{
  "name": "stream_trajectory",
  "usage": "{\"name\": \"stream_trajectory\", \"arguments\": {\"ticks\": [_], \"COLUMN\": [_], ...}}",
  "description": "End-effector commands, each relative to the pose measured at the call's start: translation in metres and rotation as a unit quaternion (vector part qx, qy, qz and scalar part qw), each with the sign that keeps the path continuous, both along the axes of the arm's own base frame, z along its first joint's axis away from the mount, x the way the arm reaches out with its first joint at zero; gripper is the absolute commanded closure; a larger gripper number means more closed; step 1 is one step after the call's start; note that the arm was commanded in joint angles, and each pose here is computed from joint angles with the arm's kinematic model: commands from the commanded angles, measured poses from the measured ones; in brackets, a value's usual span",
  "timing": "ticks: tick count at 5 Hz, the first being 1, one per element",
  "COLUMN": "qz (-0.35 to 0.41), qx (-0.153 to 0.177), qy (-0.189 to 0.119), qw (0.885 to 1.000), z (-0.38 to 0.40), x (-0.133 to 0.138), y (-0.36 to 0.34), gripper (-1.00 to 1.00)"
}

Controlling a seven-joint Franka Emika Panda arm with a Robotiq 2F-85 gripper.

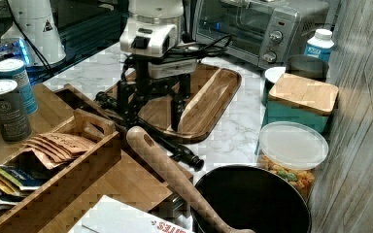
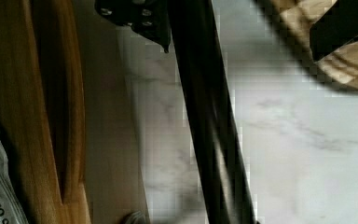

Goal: Open the drawer.

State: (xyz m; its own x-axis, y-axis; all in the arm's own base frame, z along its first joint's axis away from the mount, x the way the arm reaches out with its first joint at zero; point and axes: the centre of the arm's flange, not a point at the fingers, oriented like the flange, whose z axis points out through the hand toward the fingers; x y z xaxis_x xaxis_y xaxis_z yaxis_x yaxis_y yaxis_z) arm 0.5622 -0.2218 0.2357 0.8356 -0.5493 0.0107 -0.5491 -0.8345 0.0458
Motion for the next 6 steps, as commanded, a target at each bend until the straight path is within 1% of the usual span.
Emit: {"name": "stream_trajectory", "arguments": {"ticks": [1,2,3,4,5,6], "qz": [0.123,0.112,0.102,0.089,0.078,0.074], "qx": [0.034,0.038,0.043,0.036,0.026,0.037], "qy": [-0.041,-0.035,-0.051,-0.071,-0.090,-0.116], "qw": [0.991,0.992,0.993,0.993,0.993,0.990], "z": [0.007,0.016,0.018,0.021,0.023,0.025], "x": [0.049,0.054,0.066,0.075,0.077,0.076], "y": [0.218,0.234,0.247,0.253,0.257,0.264], "gripper": [-1.00,-1.00,-1.00,-1.00,-1.00,-1.00]}}
